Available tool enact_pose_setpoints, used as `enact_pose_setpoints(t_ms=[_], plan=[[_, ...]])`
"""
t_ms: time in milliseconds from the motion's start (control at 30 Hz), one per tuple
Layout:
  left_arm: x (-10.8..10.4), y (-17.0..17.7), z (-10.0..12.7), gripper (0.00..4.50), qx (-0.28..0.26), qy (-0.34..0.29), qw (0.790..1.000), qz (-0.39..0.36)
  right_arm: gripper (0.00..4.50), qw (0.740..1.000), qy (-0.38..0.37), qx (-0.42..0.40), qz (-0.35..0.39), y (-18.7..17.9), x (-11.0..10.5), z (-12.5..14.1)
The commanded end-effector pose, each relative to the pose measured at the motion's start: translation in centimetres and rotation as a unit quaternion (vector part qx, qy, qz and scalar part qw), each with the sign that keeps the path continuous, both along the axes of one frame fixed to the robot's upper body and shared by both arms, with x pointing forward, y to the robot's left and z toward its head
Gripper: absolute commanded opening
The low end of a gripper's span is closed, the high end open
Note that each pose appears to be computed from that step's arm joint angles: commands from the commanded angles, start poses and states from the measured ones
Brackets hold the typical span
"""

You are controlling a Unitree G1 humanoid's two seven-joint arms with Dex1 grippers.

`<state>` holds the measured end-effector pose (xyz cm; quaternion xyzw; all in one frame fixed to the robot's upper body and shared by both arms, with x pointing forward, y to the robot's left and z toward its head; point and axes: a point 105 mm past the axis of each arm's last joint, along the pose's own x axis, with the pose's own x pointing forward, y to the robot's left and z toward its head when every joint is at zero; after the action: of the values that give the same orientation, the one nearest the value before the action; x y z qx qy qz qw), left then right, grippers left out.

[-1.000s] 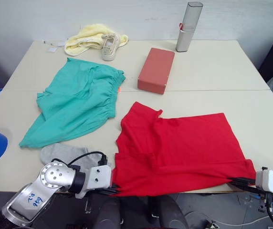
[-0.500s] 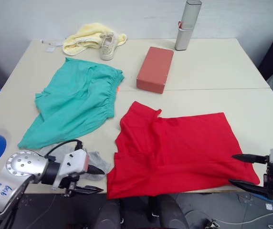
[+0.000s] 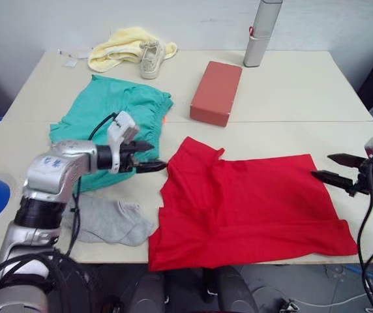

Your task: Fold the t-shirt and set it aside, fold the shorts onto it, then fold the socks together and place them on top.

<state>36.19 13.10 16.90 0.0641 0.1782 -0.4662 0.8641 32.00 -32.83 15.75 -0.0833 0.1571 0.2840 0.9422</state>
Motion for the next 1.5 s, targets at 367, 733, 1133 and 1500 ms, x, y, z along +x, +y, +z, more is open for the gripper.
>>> enact_pose_setpoints(t_ms=[367,733,1133,1500], plan=[[5.0,-3.3,-2.4,4.48,0.024,0.010,0.998,0.050,4.50,0.995,0.029,-0.029,-0.095,-1.5,5.0,-1.9],[6.2,-4.7,-3.7,4.07,0.049,0.035,0.997,0.047,4.50,0.994,0.054,-0.020,-0.095,0.3,6.8,-3.2],[6.3,-5.9,-4.3,0.45,0.043,0.007,0.998,0.039,1.23,0.994,0.031,-0.030,-0.103,0.4,7.3,-3.1],[8.0,-3.6,-0.8,0.00,-0.048,-0.107,0.986,0.116,0.02,0.991,-0.035,-0.053,-0.119,-2.1,6.3,-1.0]])
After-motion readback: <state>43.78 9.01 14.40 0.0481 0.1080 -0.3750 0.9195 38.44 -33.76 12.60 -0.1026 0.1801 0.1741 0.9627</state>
